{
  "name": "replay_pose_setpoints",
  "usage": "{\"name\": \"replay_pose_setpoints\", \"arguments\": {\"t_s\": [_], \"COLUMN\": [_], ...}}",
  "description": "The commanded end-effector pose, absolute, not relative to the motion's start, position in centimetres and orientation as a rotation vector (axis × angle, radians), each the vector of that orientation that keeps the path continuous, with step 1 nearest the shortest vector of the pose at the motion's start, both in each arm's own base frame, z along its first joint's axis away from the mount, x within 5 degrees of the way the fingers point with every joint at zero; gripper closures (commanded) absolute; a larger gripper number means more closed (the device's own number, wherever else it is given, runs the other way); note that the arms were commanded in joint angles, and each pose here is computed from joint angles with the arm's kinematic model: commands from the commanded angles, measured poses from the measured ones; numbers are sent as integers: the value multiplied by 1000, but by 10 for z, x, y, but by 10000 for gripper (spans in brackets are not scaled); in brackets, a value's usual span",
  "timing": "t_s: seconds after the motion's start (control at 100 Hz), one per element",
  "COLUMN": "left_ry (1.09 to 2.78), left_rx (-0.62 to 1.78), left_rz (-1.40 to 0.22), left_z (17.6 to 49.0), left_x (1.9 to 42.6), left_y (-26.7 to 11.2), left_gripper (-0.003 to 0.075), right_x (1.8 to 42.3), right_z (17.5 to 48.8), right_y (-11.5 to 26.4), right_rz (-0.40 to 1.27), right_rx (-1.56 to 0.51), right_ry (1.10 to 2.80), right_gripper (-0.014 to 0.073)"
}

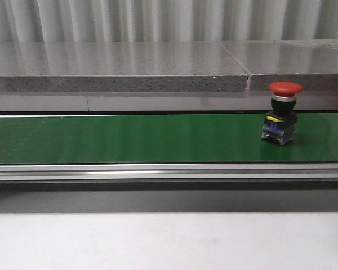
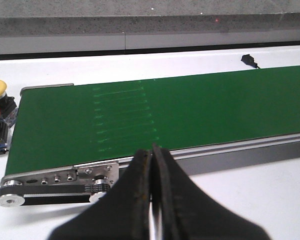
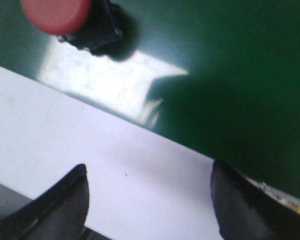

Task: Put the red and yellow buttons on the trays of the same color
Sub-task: 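Grasp the red button at the belt end with the right gripper, then lower the red button into the red tray and open the right gripper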

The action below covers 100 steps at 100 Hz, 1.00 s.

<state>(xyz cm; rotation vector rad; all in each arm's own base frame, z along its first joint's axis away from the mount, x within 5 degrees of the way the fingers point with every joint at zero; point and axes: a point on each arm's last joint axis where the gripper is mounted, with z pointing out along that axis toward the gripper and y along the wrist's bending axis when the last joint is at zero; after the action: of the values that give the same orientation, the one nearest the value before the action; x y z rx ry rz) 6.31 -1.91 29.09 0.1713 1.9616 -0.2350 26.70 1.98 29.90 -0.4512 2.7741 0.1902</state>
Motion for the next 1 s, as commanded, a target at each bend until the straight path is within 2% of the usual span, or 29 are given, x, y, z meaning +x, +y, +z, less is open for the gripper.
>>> {"name": "replay_pose_setpoints", "arguments": {"t_s": [0.0,0.18,0.59,0.68,0.87,0.99], "left_ry": [1875,1875,1875,1875,1875,1875], "left_rx": [159,159,159,159,159,159], "left_rz": [-258,-258,-258,-258,-258,-258], "left_z": [305,305,305,305,305,305], "left_x": [65,65,65,65,65,65], "left_y": [-20,-20,-20,-20,-20,-20], "left_gripper": [741,741,741,741,741,741], "right_x": [278,298,323,325,325,324], "right_z": [312,303,293,294,295,298], "right_y": [29,42,47,47,47,45], "right_rz": [191,197,173,167,166,163], "right_rx": [-507,-585,-572,-566,-565,-544], "right_ry": [2669,2649,2556,2541,2537,2522], "right_gripper": [75,75,85,145,335,389]}}
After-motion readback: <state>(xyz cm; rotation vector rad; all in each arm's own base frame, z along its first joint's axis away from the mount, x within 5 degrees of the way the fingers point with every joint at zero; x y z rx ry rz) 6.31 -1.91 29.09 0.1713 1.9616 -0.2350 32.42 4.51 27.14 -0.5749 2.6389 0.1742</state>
